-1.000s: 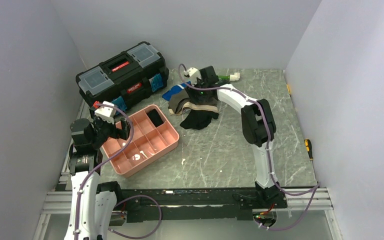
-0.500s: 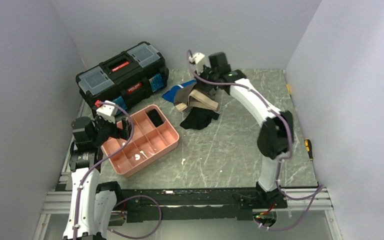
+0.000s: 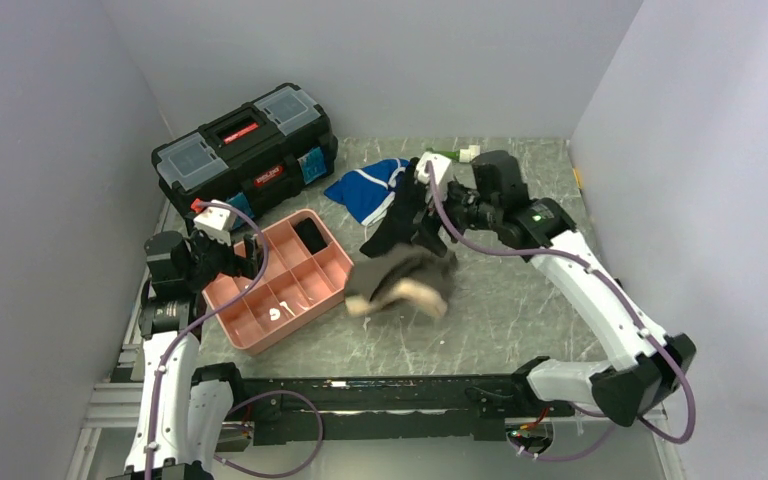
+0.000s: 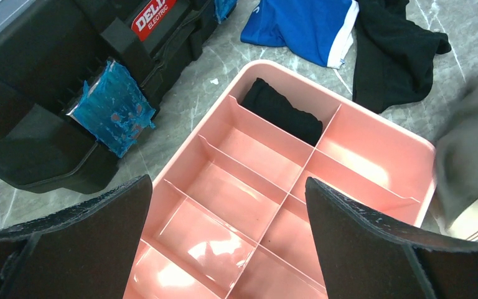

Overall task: Roll the underwear
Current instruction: Flatten out the underwear at the center of the board.

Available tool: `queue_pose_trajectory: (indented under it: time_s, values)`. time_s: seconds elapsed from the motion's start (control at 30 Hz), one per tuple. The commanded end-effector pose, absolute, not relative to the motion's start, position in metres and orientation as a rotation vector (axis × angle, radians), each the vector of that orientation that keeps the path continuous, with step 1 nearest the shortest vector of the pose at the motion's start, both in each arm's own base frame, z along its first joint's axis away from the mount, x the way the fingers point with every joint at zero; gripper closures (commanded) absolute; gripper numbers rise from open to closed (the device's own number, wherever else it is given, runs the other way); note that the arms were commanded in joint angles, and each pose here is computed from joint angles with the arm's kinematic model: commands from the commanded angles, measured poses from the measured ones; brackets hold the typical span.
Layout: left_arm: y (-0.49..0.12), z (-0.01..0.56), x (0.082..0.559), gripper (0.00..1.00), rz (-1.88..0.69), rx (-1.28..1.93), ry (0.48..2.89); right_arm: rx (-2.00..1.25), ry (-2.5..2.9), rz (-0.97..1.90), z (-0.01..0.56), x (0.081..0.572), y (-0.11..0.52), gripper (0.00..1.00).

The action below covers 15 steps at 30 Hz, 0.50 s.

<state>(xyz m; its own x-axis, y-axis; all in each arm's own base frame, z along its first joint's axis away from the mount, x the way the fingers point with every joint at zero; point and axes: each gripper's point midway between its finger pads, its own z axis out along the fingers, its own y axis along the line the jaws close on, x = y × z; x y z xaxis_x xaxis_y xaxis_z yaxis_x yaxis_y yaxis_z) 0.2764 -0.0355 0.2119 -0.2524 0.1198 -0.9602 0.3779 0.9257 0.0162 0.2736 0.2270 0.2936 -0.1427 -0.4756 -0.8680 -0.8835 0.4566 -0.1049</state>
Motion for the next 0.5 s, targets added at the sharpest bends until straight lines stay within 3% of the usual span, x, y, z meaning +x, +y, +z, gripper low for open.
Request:
queue_pose_trajectory:
  time_s: [0.0,0.07,0.27,0.47]
  values:
    - [-0.037,0.224,0.279,0.01,-0.254,0.390,1.788,-1.141,1.967,0.480,0.225,0.292,0.219,0.07]
    - [-0.036,0.224,0.279,0.01,-0.251,0.387,1.788,-1.093,1.974,0.423,0.219,0.308,0.217,0.01]
    - [-0.035,0.222,0.279,0.01,-0.247,0.385,1.793,-0.941,2.006,0.215,0.202,0.387,0.223,0.00]
    - [-0.034,0.222,0.279,0.01,-0.238,0.386,1.793,-0.948,2.062,0.192,0.154,0.455,0.258,0.00]
